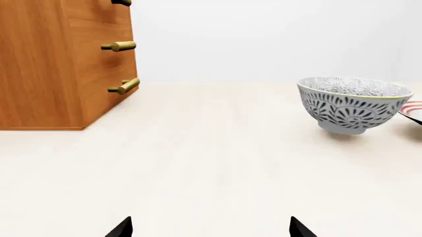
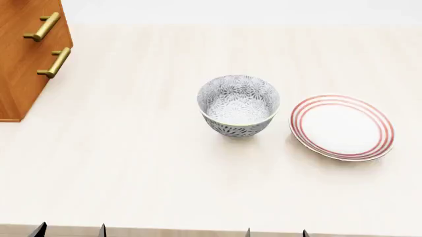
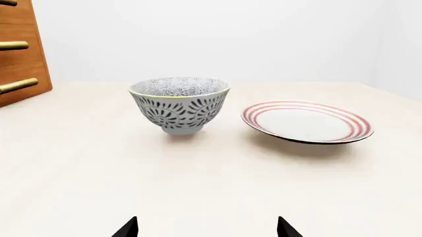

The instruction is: Put the bowl on top of the cabinet.

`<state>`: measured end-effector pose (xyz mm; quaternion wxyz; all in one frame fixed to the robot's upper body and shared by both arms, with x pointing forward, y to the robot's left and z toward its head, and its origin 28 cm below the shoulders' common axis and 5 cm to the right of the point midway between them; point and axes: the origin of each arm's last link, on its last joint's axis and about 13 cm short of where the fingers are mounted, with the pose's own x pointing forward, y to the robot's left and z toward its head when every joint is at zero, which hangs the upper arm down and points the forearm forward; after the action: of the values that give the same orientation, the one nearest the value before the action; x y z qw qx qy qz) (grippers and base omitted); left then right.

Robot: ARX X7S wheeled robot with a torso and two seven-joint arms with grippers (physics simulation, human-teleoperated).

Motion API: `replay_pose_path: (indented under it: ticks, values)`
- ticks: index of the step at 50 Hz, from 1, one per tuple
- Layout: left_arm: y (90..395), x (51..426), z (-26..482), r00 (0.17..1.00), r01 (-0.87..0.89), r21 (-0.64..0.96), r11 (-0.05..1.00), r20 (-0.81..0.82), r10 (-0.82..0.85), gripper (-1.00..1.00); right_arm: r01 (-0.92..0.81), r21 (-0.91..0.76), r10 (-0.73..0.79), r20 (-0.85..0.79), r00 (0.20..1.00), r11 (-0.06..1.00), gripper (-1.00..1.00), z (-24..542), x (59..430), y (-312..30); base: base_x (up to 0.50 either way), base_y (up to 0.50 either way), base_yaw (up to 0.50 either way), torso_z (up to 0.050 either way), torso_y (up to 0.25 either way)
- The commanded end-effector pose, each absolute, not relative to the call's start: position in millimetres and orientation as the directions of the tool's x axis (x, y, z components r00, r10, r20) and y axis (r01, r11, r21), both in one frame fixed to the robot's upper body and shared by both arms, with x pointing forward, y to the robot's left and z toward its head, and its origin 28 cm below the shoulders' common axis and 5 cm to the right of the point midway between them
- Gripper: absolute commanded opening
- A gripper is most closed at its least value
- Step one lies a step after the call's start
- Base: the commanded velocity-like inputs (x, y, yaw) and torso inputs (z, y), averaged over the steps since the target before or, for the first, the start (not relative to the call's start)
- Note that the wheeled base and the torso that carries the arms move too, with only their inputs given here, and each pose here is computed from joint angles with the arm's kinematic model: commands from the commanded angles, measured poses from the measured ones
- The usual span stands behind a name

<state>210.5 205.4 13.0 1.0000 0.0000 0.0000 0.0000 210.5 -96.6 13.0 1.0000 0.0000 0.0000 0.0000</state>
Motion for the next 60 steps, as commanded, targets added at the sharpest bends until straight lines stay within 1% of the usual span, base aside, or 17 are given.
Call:
replay_pose_path:
  ticks: [1, 16, 27, 60]
  values:
    - [205.3, 210.2, 13.2, 1.000, 0.000, 0.001, 1.000, 0.001, 0.000, 1.00, -0.008, 0.004, 0.008, 0.007, 1.000, 1.000, 1.00, 13.4, 209.6, -96.0, 0.00, 0.00, 0.00, 0.000, 0.000]
    - [205.5, 210.5, 13.8, 1.000, -0.013, 0.003, 1.000, -0.001, 0.013, 1.00, 0.011, 0.037, -0.010, -0.009, 1.000, 0.999, 1.00, 16.7, 210.6, -97.7, 0.00, 0.00, 0.00, 0.000, 0.000]
    - [206.5, 210.7, 14.4, 1.000, -0.011, -0.002, 1.000, 0.000, 0.011, 1.00, 0.054, 0.044, -0.054, 0.002, 0.999, 0.998, 1.00, 18.8, 211.0, -98.2, 0.00, 0.06, 0.00, 0.000, 0.000]
    - [206.1, 211.1, 14.5, 1.000, -0.016, -0.001, 1.000, -0.002, 0.016, 1.00, 0.051, 0.042, -0.052, 0.004, 0.999, 0.998, 1.00, 19.1, 211.0, -97.0, 0.00, 0.45, 0.00, 0.000, 0.000]
